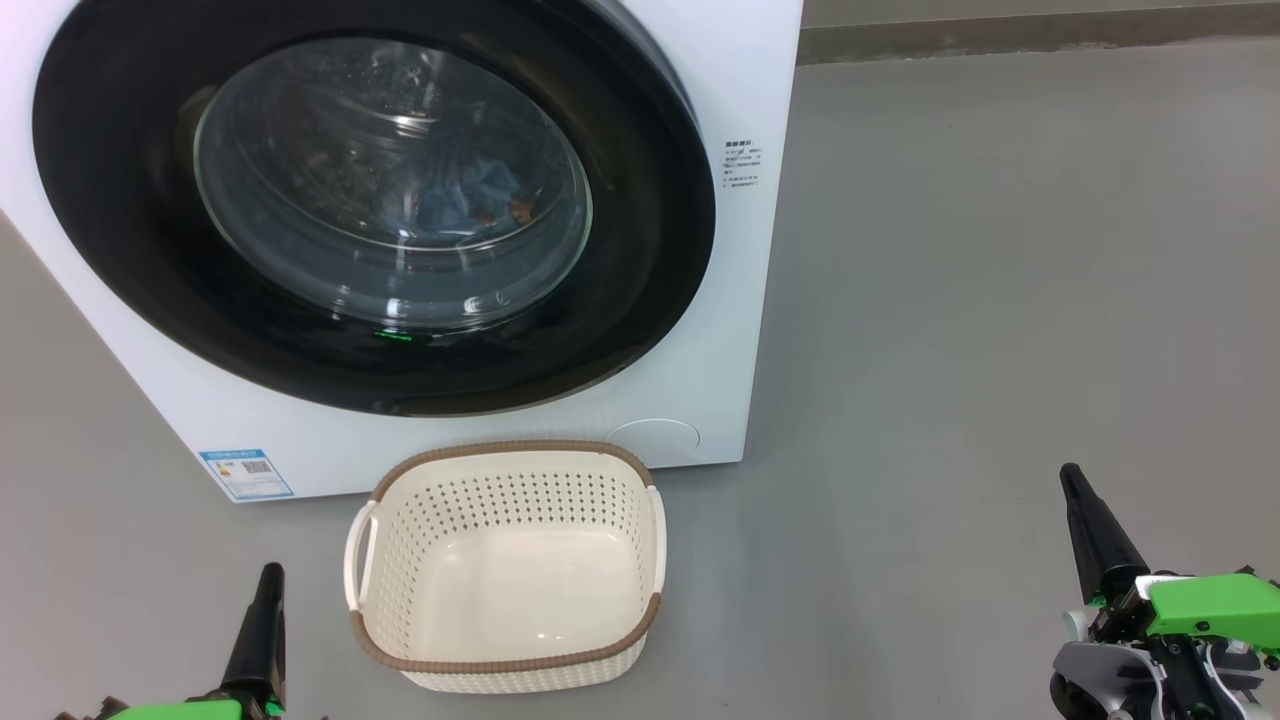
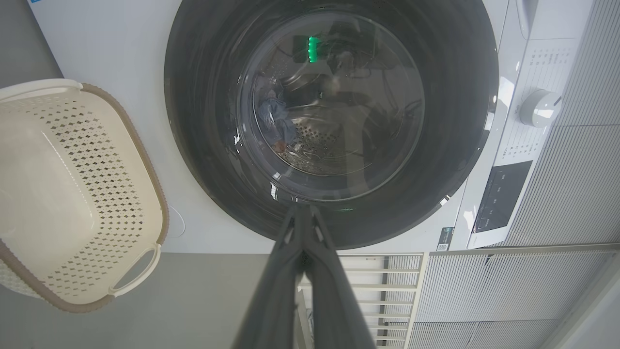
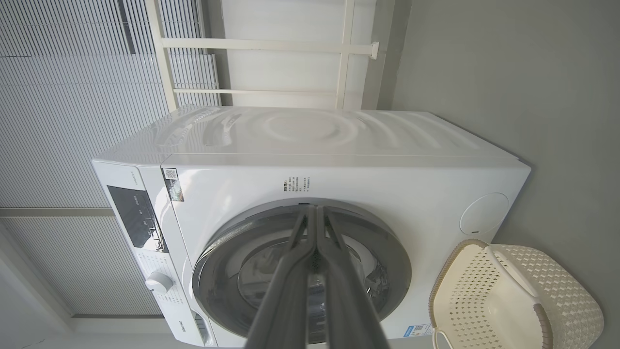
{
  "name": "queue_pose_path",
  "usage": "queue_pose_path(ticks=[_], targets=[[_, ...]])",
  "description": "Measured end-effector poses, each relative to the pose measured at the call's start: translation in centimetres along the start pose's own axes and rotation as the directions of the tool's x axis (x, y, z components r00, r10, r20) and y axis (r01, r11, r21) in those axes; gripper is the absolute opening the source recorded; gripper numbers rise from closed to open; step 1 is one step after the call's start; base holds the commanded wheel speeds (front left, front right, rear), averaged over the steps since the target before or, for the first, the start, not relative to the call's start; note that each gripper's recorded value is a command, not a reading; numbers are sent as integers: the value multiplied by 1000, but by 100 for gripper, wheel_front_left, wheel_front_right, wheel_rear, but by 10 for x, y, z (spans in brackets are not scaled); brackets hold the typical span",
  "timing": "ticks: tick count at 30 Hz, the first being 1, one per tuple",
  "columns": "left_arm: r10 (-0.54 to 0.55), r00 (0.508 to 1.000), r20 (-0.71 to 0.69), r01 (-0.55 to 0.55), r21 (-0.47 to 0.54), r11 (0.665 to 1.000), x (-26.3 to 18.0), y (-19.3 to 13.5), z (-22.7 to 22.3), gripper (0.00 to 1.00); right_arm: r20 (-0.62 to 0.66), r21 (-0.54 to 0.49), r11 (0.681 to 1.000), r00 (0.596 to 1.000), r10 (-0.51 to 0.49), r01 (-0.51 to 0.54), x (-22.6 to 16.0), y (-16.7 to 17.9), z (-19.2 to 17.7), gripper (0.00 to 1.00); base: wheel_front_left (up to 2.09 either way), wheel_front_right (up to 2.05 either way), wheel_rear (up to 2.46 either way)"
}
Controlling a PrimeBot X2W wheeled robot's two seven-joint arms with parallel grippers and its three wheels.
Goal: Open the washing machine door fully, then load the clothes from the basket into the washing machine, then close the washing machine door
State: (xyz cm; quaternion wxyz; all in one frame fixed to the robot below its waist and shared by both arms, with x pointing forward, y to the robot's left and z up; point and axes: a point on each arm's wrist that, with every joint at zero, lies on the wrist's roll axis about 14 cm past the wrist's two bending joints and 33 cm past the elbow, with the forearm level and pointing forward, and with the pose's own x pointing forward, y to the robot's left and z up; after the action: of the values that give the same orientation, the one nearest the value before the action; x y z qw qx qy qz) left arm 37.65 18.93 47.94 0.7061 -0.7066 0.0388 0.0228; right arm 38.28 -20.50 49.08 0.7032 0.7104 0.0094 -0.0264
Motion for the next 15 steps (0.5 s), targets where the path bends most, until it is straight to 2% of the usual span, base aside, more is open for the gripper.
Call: queue_pose_path(ticks=[15], targets=[[0,1000,0,0,-1,1000,0,0,0,0,1,1,1000,1000,0,0,0,0,0,0,0,0,0]])
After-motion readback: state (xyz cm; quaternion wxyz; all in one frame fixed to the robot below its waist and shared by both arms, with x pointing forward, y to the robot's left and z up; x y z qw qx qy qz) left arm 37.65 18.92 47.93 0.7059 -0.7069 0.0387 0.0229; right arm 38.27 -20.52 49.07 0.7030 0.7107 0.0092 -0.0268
